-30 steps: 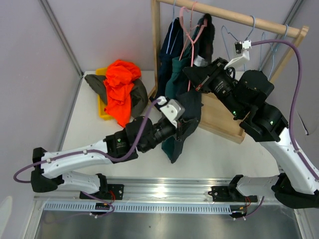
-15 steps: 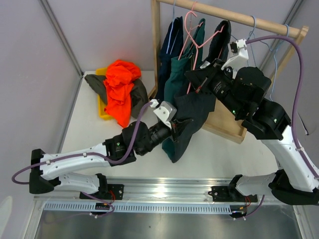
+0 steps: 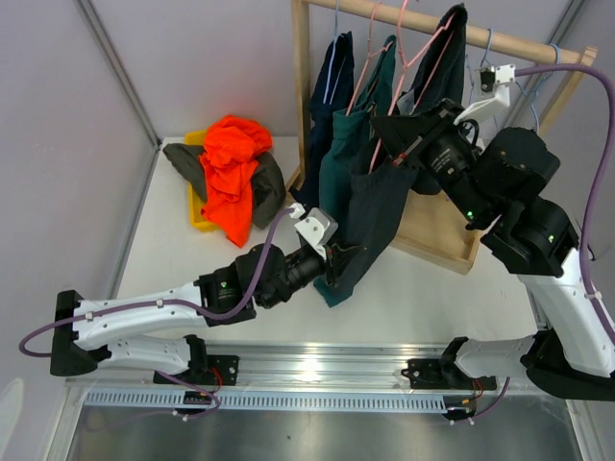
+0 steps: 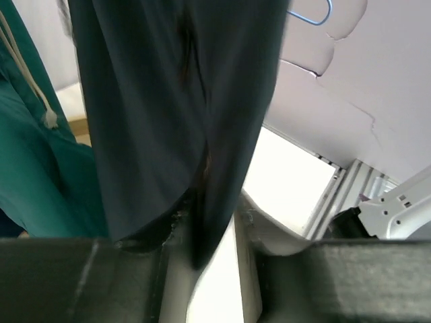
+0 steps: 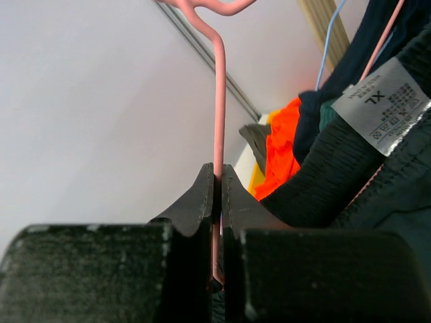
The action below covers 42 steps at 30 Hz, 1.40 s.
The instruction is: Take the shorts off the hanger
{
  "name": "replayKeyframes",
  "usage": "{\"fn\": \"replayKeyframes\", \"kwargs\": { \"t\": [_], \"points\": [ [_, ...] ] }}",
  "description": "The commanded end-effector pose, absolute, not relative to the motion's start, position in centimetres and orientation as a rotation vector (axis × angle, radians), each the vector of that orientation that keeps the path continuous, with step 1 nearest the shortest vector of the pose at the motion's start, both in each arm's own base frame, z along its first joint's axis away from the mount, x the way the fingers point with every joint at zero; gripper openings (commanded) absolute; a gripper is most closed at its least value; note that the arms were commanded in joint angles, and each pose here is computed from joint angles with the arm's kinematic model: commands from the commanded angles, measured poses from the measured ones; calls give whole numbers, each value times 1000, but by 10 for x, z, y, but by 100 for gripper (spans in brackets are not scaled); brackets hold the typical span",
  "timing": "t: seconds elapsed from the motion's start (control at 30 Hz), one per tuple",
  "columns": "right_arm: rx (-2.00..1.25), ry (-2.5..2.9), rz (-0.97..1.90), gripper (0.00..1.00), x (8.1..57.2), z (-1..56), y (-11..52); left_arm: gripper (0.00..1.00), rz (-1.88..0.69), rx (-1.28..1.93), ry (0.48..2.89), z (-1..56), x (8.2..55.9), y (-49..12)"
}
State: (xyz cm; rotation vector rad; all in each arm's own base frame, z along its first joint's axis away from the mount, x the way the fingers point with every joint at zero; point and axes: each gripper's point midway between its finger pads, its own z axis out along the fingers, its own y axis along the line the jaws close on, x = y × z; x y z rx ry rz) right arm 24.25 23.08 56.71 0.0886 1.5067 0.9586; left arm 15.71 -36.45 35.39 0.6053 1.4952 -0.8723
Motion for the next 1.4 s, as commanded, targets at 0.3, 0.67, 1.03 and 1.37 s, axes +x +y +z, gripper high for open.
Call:
{"fn": "replayKeyframes", "kwargs": {
  "t": [0.3,0.67,1.03,1.37],
  "points": [
    [172,1253,1021,0,219,636,186,0,-867,540,1443,360,162,-363],
    [180,1055,931,0,215,725,150,0,-900,549,1596,260,119,-349],
    [196,1181,1219,0,195,676,178,0,-767,532,1572,303,153,-366],
    [170,1257,1748,0,141,653,221,0,-620,432,1563,385,308,-395]
  ]
}}
